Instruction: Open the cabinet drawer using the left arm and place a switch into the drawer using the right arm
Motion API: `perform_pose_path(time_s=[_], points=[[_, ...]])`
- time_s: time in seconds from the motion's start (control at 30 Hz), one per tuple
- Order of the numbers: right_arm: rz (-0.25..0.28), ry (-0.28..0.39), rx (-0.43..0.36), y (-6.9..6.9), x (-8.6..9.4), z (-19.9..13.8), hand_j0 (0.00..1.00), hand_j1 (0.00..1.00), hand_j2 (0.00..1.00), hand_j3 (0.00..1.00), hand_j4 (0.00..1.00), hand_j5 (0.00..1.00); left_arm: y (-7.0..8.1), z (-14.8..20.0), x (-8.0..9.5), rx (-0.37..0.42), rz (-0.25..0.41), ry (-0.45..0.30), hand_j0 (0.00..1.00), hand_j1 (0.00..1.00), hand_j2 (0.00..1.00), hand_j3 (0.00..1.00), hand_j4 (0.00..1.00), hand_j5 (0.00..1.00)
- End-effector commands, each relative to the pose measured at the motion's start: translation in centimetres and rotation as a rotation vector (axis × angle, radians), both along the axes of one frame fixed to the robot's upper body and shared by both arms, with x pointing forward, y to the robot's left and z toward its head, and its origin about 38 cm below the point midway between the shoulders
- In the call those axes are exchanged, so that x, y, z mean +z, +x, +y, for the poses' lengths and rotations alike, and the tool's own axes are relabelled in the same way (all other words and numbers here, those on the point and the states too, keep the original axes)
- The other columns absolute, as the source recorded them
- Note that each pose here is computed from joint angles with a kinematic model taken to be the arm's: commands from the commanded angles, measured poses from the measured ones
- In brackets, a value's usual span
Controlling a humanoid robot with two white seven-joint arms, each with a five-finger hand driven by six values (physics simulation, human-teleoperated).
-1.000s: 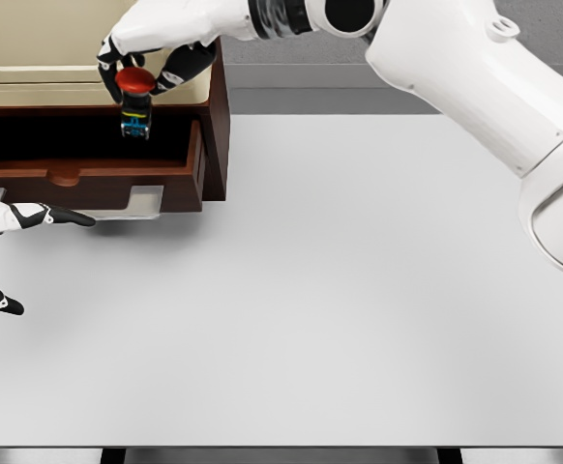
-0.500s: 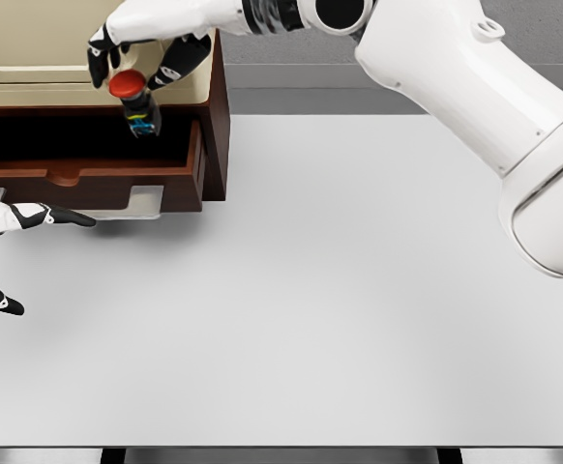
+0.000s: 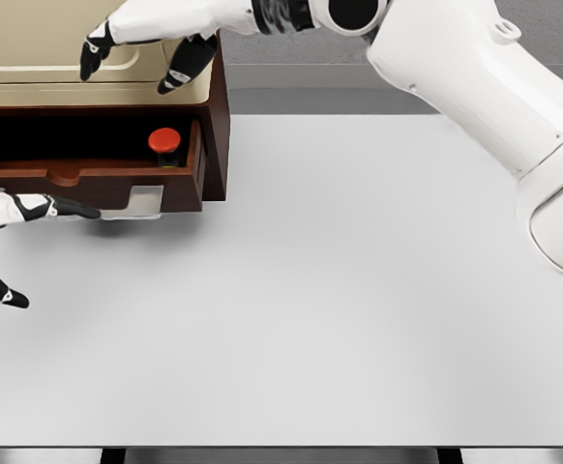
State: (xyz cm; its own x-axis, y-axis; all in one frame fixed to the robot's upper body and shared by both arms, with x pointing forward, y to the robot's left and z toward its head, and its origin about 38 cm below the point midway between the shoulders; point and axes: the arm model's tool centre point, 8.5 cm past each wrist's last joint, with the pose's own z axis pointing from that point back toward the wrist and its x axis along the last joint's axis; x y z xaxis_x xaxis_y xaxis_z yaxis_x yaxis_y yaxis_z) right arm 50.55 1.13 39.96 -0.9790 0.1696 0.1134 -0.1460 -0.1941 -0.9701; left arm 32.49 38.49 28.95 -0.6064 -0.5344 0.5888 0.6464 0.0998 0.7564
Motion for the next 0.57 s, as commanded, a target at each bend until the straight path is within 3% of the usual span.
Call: perform_pose_path(time_s=[0.0, 0.07, 0.1, 0.13, 0.17, 0.2, 0.27, 0.3, 0.4, 0.53], points=[[-0.066, 0.01, 0.057, -2.3, 1.8, -2.5, 0.79, 0.79, 0.79, 0.79, 0.79, 0.79, 0.2, 0.0, 0.6, 0.003, -0.016, -0.009, 1.0, 1.0, 1.0, 1.0, 1.0, 1.0], [-0.165, 0.039, 0.038, -4.7, 3.9, -9.9, 0.79, 0.79, 0.79, 0.79, 0.79, 0.79, 0.4, -0.1, 1.4, 0.001, -0.043, -0.013, 1.0, 1.0, 1.0, 1.0, 1.0, 1.0], [-0.222, 0.073, -0.034, -5.6, 5.4, -15.3, 0.96, 0.96, 0.96, 0.96, 0.96, 0.96, 0.5, -0.1, 1.7, 0.001, -0.052, -0.015, 1.0, 1.0, 1.0, 1.0, 1.0, 1.0], [-0.263, 0.111, -0.128, -6.6, 6.1, -20.8, 1.0, 1.0, 1.0, 1.0, 1.0, 1.0, 0.6, -0.2, 2.0, 0.0, -0.061, -0.017, 1.0, 1.0, 1.0, 1.0, 1.0, 1.0], [-0.286, 0.105, -0.187, -7.7, 6.5, -24.3, 1.0, 1.0, 1.0, 1.0, 1.0, 1.0, 0.6, -0.2, 2.2, 0.001, -0.068, -0.017, 1.0, 1.0, 1.0, 1.0, 1.0, 1.0], [-0.275, 0.089, -0.217, -8.2, 5.7, -25.9, 1.0, 1.0, 1.0, 1.0, 1.0, 1.0, 0.7, -0.2, 2.7, 0.0, -0.084, -0.019, 1.0, 1.0, 1.0, 1.0, 1.0, 1.0], [-0.157, 0.03, -0.305, -9.1, 0.4, -30.1, 1.0, 1.0, 1.0, 1.0, 1.0, 1.0, 0.9, -0.3, 3.1, -0.001, -0.098, -0.024, 1.0, 1.0, 1.0, 1.0, 1.0, 1.0], [-0.115, 0.017, -0.319, -9.2, -1.4, -30.8, 1.0, 1.0, 1.0, 1.0, 1.0, 1.0, 0.9, -0.6, 2.8, -0.009, -0.096, -0.034, 1.0, 1.0, 1.0, 1.0, 1.0, 1.0], [-0.089, 0.004, -0.319, -9.5, -2.5, -30.9, 1.0, 1.0, 1.0, 1.0, 1.0, 1.0, 1.3, -1.6, 2.1, -0.033, -0.108, -0.046, 1.0, 1.0, 1.0, 1.0, 1.0, 1.0], [-0.081, 0.001, -0.32, -9.5, -2.8, -31.0, 1.0, 1.0, 1.0, 1.0, 1.0, 1.0, 1.5, -1.7, 2.6, -0.037, -0.124, -0.052, 1.0, 1.0, 1.0, 1.0, 1.0, 1.0]])
